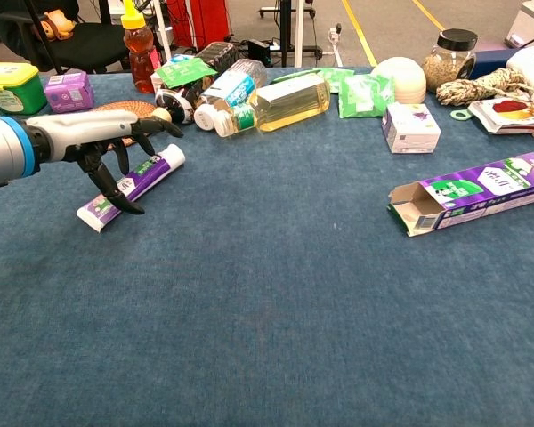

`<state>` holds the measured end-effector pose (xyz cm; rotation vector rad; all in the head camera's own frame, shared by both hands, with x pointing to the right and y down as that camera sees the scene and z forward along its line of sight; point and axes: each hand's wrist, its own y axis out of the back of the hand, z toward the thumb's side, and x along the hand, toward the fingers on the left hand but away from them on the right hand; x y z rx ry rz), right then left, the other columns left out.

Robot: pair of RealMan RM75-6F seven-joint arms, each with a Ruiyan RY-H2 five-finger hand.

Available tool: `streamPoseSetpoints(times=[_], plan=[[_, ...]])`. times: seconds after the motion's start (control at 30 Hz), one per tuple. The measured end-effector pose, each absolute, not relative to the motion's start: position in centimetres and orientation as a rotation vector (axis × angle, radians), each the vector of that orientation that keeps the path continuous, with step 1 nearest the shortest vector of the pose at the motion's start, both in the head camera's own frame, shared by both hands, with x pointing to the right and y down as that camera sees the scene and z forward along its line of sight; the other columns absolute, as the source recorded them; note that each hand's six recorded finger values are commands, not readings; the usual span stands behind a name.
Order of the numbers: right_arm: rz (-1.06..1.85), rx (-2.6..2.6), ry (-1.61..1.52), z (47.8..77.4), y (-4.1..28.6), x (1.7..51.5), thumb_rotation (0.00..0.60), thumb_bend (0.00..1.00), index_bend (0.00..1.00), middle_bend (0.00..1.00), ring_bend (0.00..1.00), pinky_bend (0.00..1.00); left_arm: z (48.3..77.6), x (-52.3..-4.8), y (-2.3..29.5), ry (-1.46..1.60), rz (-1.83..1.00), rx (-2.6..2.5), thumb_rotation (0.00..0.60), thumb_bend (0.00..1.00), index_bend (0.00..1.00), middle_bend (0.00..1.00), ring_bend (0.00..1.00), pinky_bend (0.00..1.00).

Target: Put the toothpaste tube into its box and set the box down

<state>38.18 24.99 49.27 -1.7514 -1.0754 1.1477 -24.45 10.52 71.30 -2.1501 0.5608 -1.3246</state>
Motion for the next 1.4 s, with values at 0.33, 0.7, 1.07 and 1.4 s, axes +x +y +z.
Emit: streamPoseSetpoints(times=[0.33,0.7,1.07,1.4], plan=[[1.141,-1.752,-1.087,49.0,24.9,38.4,0.600,0.00,0.00,0.00,0.00,0.00,70.9,-21.5,12.2,0.490,-1.262,-2.184,0.600,0.06,0.06,0.04,0.17,0.35],[1.137,-1.765,-1.081,49.1,25.0,38.3,0.600,0.00,0.00,0.00,0.00,0.00,69.2,-21.1,11.8,0.568,-1.235,-2.131,0.600,0.06,0.06,0.04,0.17,0.34],[1.138,-1.769,-1.082,49.1,25.0,38.3,0.600,0.00,0.00,0.00,0.00,0.00,70.3,-21.4,11.1,0.796,-1.409,-2.068,0.600,0.05,0.06,0.02,0.04,0.25],[1.135,-1.773,-1.084,49.1,24.9,38.4,0.600,0.00,0.00,0.00,0.00,0.00,70.4,-19.1,11.0,0.884,-1.527,-2.084,0.600,0.05,0.06,0.02,0.04,0.27]])
